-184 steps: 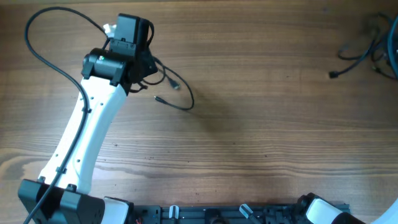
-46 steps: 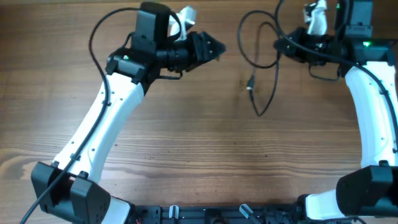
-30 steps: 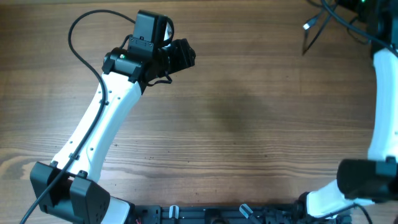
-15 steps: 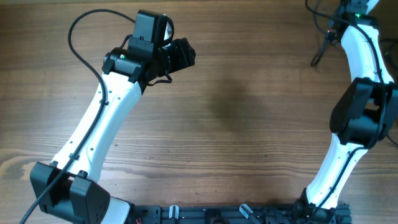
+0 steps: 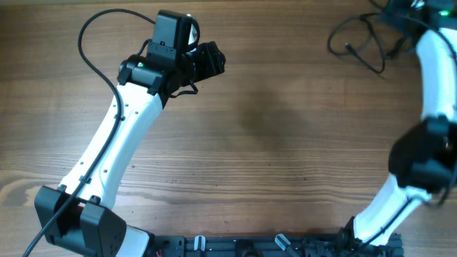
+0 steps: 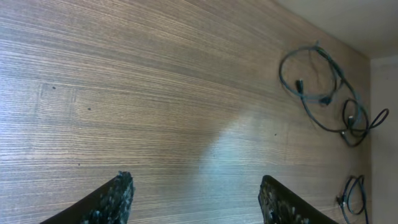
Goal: Untangle cables
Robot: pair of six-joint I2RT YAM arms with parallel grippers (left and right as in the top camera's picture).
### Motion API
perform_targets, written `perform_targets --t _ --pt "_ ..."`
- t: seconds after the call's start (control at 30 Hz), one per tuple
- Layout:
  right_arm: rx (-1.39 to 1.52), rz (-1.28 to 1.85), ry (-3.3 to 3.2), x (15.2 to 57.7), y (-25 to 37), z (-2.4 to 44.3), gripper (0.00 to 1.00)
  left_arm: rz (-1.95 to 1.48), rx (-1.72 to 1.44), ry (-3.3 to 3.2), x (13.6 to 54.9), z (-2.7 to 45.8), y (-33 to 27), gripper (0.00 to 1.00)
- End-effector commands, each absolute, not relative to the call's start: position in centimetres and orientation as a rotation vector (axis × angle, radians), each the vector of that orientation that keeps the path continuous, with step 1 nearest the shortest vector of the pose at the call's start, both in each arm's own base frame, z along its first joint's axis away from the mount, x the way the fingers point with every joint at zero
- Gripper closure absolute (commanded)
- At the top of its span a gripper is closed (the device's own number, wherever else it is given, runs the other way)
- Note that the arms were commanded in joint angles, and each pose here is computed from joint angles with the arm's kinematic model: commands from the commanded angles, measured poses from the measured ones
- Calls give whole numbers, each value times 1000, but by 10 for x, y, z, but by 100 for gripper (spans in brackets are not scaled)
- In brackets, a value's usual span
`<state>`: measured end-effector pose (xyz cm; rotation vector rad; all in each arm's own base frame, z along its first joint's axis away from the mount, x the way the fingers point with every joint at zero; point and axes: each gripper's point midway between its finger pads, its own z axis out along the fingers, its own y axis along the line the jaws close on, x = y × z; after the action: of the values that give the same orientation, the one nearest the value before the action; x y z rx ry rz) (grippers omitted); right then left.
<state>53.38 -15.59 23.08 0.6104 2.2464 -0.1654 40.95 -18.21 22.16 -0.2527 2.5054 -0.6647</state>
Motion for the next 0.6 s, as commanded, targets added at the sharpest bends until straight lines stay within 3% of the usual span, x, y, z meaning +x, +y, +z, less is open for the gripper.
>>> perform_targets --t 0.0,0.13,0.2,0.27,0.43,0.57 --pt "546 -112 2159 513 -142 296 0 -640 -231 2498 411 222 -181 33" --pt "516 -48 2165 489 -129 320 0 -640 -231 2498 411 222 -181 28" --pt "437 38 2167 475 -109 339 0 -640 -231 2498 411 222 -181 20" --pt "392 112 2153 461 -93 356 0 -638 -232 2503 410 221 -180 1" --pt "227 234 2082 411 -54 411 0 -619 -243 2548 402 214 -178 0" --pt "123 242 2090 365 -34 429 0 -617 -244 2553 401 214 -177 0"
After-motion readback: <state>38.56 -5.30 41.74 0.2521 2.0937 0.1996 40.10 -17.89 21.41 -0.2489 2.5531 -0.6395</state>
